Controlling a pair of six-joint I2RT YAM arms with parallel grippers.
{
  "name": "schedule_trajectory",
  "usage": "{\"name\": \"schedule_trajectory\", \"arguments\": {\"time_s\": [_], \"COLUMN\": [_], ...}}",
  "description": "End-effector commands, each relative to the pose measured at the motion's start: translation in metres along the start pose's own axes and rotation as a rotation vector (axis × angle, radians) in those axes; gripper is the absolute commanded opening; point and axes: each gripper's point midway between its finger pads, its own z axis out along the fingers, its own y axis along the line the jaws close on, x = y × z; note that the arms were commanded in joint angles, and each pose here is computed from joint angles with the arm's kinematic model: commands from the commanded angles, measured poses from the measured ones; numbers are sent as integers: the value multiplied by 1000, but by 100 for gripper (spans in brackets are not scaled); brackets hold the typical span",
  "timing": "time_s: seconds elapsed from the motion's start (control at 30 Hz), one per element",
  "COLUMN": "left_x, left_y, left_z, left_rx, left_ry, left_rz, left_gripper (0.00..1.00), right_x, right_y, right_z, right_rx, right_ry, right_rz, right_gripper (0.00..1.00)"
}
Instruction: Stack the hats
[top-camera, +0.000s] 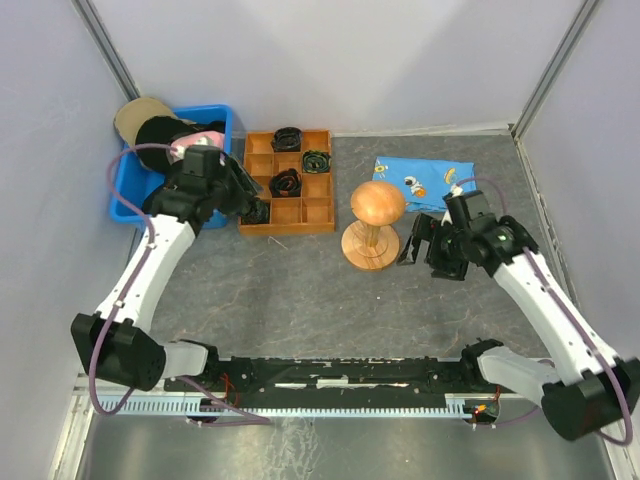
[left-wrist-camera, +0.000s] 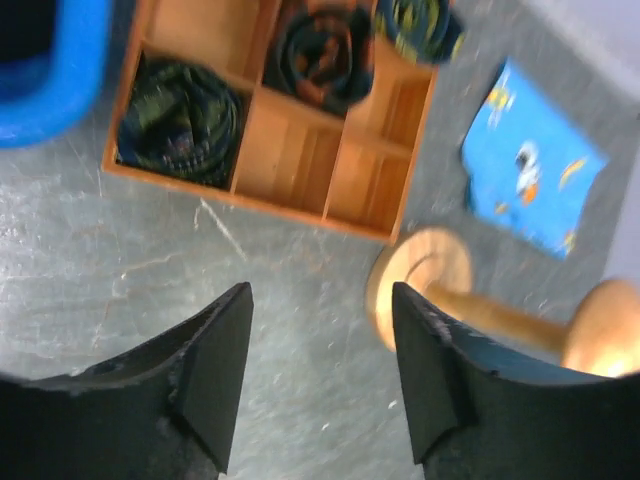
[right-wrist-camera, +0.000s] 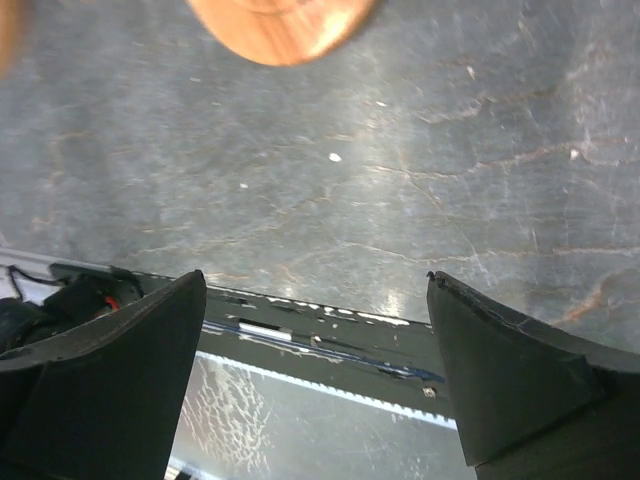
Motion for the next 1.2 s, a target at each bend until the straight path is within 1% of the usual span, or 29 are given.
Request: {"name": "schedule_trajectory", "arguments": {"time_s": [0.0, 0.03, 0.07, 0.13, 0.17, 0.2, 0.23, 0.3, 0.37, 0.47, 0.53, 0.6, 0.63, 0.67, 0.77, 0.93, 1.17], "left_x": [-48, -56, -65, -87, -99, -110, -123, -146, -168, -190, -197, -195, -196, -192, -192, -197, -202], "left_y": [15, 18, 23, 33, 40, 46, 54, 70, 85, 103, 108, 114, 116, 125, 139, 146, 152], "left_z": [-6, -5, -3, -1, 0, 0, 2, 4, 5, 15, 31, 52, 60, 71, 80, 93, 117], "left_rx": [-33, -30, -31, -30, -46, -60, -80, -139, -235, -363, -395, -414, -423, -464, -557, -612, -634], "left_ry": [-96, -105, -115, -150, -168, -187, -204, -235, -258, -266, -239, -188, -172, -148, -145, -151, -157], "left_rz": [-1, -22, -47, -95, -116, -134, -148, -153, -140, -96, -78, -59, -40, -24, 28, 95, 85], "left_gripper": [74, 79, 82, 86, 91, 93, 95, 95, 95, 95, 94, 90, 87, 86, 85, 85, 85], "right_x": [-14, -18, -23, -22, -19, -18, -20, -27, -30, -30, -33, -36, -37, -38, -41, -45, -46], "right_y": [30, 47, 65, 97, 112, 121, 128, 131, 141, 141, 132, 126, 124, 124, 123, 121, 114], "right_z": [-42, -48, -57, -71, -78, -84, -90, -93, -94, -82, -74, -72, -70, -69, -63, -51, -40], "right_rx": [-159, -249, -339, -516, -603, -661, -697, -714, -775, -748, -682, -635, -617, -611, -593, -571, -535], "right_ry": [-130, -150, -176, -156, -128, -120, -133, -178, -169, -113, -124, -141, -140, -137, -121, -106, -91], "right_rz": [-52, -69, -79, -115, -148, -177, -207, -215, -207, -199, -222, -258, -273, -287, -308, -323, -338], "right_gripper": [99, 99, 99, 99, 99, 99, 99, 99, 98, 92, 91, 91, 91, 91, 91, 91, 92]}}
